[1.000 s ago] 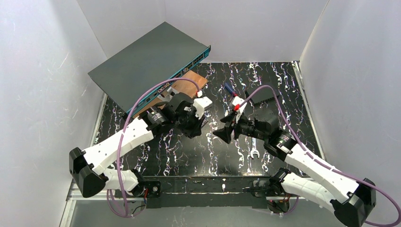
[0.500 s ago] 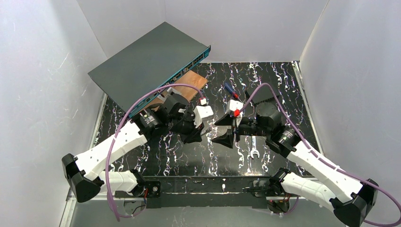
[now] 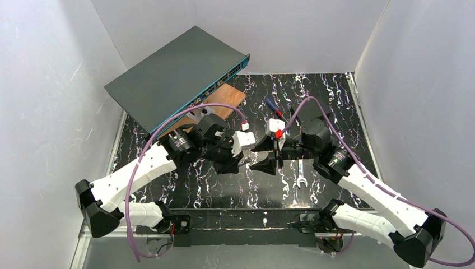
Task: Insert the plug into the switch port
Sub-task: Pick up the connector from the center of the board.
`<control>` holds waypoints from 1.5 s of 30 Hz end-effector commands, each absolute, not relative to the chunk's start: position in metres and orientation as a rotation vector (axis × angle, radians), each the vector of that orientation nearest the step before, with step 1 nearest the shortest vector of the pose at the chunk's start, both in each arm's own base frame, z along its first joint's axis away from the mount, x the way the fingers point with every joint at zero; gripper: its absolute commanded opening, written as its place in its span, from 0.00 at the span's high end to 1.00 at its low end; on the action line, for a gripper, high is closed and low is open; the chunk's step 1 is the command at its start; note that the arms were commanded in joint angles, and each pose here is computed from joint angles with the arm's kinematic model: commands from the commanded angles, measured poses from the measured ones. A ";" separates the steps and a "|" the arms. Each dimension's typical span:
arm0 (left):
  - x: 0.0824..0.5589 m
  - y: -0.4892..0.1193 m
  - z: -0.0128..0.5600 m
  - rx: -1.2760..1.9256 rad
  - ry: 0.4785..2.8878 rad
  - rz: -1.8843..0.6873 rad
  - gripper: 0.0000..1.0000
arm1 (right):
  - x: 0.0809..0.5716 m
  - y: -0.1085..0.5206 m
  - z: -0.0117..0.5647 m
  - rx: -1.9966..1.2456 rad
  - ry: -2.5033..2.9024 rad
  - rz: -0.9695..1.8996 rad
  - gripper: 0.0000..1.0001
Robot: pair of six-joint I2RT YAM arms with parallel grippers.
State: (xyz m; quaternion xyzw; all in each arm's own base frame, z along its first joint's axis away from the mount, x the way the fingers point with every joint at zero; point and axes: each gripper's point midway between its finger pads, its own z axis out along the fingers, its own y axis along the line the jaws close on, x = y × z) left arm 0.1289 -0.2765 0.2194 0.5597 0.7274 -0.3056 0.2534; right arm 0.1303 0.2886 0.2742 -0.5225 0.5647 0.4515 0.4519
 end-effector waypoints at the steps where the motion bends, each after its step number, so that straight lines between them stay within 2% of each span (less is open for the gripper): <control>1: 0.122 -0.280 0.232 1.554 1.936 -0.864 1.00 | 0.125 0.292 0.295 -1.318 1.318 1.148 0.33; 27: 0.119 -0.284 0.231 1.580 1.931 -0.852 1.00 | 0.123 0.301 0.286 -1.359 1.350 1.216 0.70; 33: 0.121 -0.283 0.230 1.575 1.936 -0.833 1.00 | 0.126 0.301 0.284 -1.360 1.363 1.201 0.86; 35: 0.124 -0.281 0.230 1.562 1.941 -0.810 0.95 | 0.127 0.300 0.285 -1.353 1.362 1.190 0.99; 37: 0.128 -0.279 0.232 1.544 1.945 -0.780 0.85 | 0.130 0.300 0.285 -1.342 1.368 1.177 0.99; 41: 0.141 -0.273 0.235 1.487 1.954 -0.689 0.57 | 0.137 0.298 0.284 -1.309 1.387 1.128 0.99; 45: 0.165 -0.262 0.244 1.370 1.965 -0.530 0.38 | 0.146 0.295 0.287 -1.253 1.400 1.079 0.99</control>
